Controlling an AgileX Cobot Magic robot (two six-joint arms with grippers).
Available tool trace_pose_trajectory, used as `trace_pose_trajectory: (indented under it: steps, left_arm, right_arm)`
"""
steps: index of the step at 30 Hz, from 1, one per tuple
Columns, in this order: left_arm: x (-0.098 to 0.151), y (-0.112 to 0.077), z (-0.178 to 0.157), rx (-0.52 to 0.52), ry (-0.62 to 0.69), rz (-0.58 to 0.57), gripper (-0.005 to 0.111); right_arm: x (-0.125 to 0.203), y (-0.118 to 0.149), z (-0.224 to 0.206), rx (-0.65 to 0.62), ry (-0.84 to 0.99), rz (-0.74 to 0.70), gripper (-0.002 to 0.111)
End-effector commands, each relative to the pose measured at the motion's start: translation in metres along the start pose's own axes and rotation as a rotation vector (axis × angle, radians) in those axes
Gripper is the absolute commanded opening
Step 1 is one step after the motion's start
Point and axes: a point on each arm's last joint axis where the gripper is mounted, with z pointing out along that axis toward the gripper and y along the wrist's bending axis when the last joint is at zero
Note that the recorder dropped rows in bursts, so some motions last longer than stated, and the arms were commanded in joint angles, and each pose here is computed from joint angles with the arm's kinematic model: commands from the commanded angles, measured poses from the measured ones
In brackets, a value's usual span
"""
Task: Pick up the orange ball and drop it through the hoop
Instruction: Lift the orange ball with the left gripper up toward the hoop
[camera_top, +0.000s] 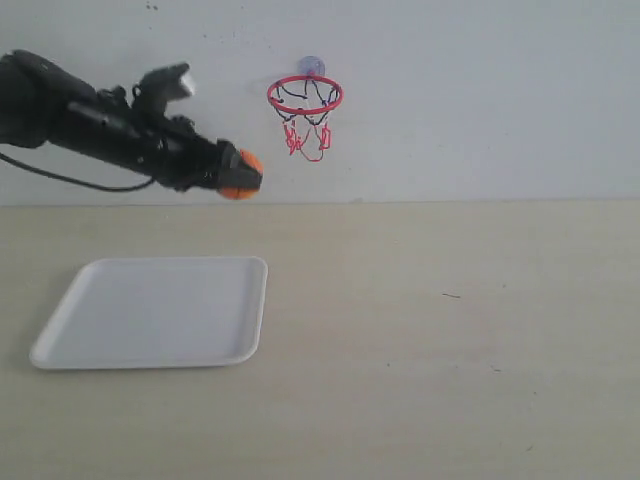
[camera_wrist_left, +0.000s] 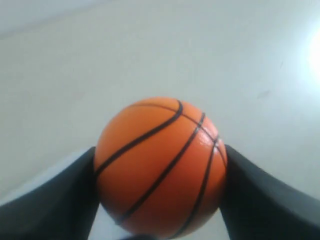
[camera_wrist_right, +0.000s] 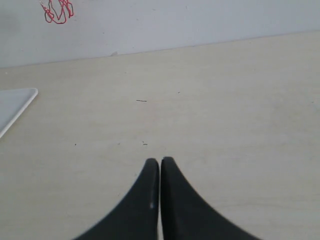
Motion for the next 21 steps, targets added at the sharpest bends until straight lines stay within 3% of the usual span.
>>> trace_pose_trajectory:
  steps: [1,10,21]
  left_arm:
    - [-0.042,0.008,-0.022,0.051,-0.232,-0.009,0.004]
    - [-0.092,0.023,-0.010,0.057,-0.378,0.074,0.004]
    - [-0.110,0.039,0.022,0.122,-0.485,0.029,0.004]
  right_arm:
    - [-0.002,0.000,0.000,0.000,-0.018,-0.007,0.000]
    - [-0.002,0.000,0.000,0.000,-0.018,-0.007,0.000]
    - [-0.002,0.000,0.000,0.000,-0.018,-0.007,0.000]
